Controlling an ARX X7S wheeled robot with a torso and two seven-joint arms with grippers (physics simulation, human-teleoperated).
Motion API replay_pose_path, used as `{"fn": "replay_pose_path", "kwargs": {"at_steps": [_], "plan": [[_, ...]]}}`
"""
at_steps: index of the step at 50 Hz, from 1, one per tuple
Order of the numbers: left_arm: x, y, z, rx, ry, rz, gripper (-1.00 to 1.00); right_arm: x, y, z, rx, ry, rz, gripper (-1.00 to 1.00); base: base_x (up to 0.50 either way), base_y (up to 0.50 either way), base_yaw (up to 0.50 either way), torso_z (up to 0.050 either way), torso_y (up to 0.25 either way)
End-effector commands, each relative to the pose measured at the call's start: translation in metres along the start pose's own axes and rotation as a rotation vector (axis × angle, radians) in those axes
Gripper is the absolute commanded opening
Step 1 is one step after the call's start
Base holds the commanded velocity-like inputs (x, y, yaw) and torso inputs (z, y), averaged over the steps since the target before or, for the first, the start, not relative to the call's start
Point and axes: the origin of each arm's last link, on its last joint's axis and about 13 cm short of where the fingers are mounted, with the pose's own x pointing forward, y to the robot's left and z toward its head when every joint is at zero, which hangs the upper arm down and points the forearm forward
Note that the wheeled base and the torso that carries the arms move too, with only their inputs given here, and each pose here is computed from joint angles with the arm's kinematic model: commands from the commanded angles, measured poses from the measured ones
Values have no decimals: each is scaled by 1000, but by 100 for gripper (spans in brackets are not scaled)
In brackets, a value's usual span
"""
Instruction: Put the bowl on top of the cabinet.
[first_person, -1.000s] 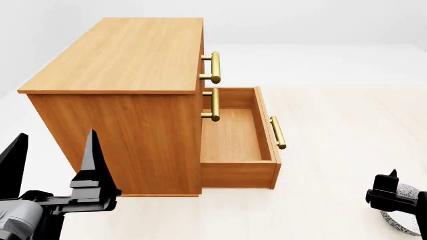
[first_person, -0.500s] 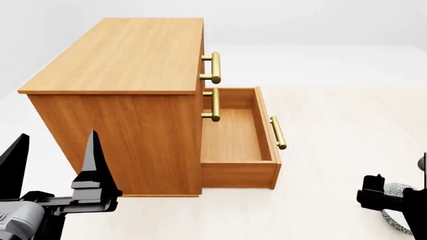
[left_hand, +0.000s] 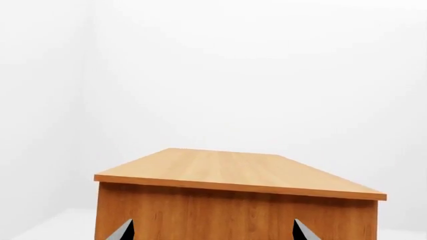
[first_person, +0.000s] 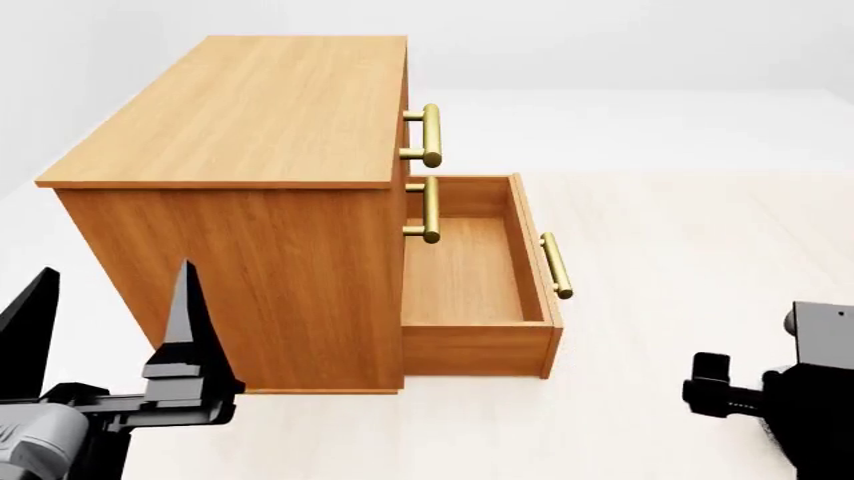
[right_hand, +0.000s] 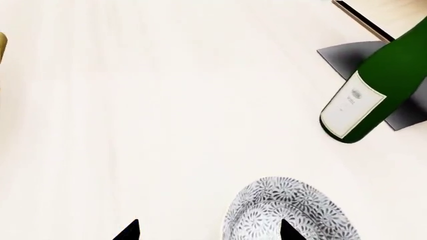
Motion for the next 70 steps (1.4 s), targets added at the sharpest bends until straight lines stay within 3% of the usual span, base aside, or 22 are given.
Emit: {"fn": "replay_pose_path", "kwargs": {"at_steps": [1, 70], "plan": [[0, 0, 0, 0, 0, 0, 100, 14, 3, -6, 5, 59, -2, 100, 0, 0, 0, 0, 0], [-1, 0, 0, 1, 1, 1, 100, 40, 1, -35, -14, 183, -56, 100, 0, 0, 0, 0, 0]]}}
